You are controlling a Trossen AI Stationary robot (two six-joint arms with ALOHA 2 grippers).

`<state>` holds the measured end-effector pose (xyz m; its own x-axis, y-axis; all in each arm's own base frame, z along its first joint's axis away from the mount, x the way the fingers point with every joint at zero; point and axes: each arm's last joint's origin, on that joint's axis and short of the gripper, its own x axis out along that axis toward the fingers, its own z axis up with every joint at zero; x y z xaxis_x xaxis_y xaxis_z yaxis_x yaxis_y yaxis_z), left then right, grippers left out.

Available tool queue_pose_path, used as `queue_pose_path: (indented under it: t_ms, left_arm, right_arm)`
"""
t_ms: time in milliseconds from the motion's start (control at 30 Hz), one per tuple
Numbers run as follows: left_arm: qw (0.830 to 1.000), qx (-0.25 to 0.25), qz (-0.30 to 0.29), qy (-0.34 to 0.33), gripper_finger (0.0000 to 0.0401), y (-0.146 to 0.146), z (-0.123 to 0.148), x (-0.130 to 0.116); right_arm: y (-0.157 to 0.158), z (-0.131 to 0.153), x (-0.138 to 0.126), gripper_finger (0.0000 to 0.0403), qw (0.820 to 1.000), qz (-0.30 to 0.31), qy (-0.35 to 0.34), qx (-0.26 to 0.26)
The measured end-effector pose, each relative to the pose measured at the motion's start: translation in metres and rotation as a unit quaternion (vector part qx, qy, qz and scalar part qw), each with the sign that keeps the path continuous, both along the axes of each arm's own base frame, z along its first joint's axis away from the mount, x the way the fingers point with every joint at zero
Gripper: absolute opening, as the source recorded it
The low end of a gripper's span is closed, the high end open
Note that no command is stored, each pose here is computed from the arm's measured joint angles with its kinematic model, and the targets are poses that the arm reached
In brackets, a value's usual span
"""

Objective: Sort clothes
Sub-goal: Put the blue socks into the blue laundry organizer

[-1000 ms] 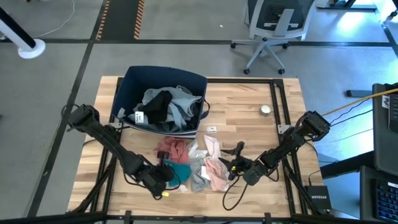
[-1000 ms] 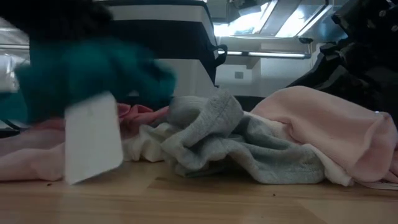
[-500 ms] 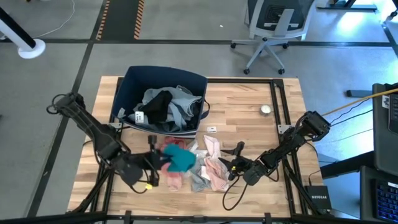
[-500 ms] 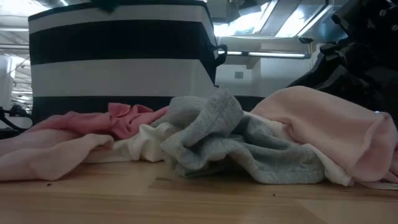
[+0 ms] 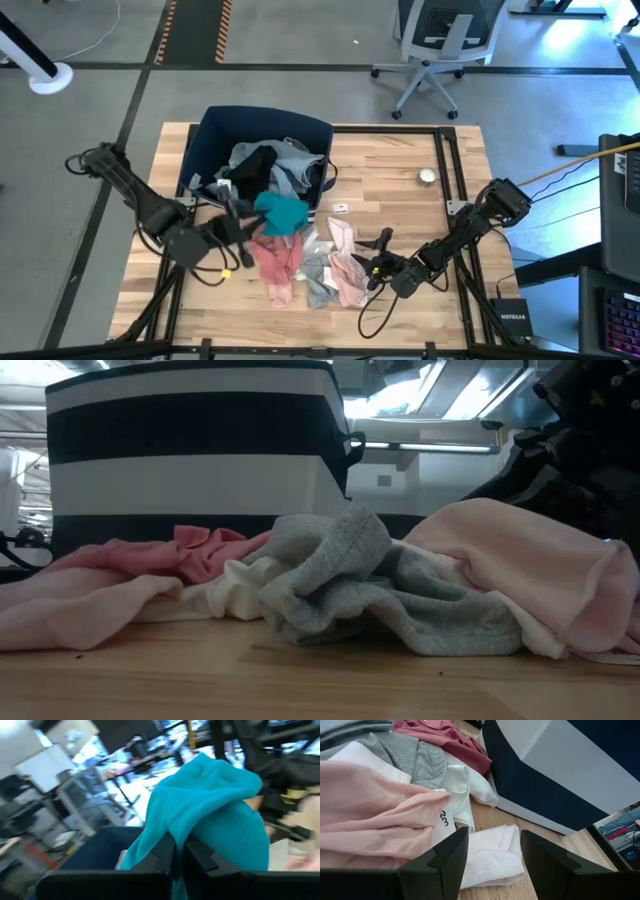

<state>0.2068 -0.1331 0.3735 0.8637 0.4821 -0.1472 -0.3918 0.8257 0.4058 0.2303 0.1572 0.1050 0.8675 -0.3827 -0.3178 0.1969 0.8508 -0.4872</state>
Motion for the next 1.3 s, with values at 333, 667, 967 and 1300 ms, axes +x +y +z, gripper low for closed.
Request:
queue_pose_path:
  t_ms: [333, 667, 967, 1300]
  left_arm:
    - [0.991, 0.026, 0.129, -0.013, 0.0015, 0.046, 0.013, 0.003]
    - [0.974, 0.012, 0.225, 0.013, 0.0015, 0.088, 0.001, 0.004]
    - [0.961, -0.042, 0.274, 0.011, 0.0037, 0.107, -0.011, 0.000]
    - [0.957, -0.204, 0.203, 0.047, 0.0145, 0.121, -0.021, 0.005]
  right_arm:
    - [0.000, 0.000, 0.000, 0.0200, 1.000, 0.000, 0.000, 0.000]
    - [0.000, 0.000, 0.000, 0.0200, 1.000, 0.000, 0.000, 0.000]
    - [0.000, 0.000, 0.000, 0.0200, 1.000, 0.003, 0.001, 0.002]
    - [0.000, 0.000, 0.000, 0.0200, 1.000, 0.003, 0.001, 0.002]
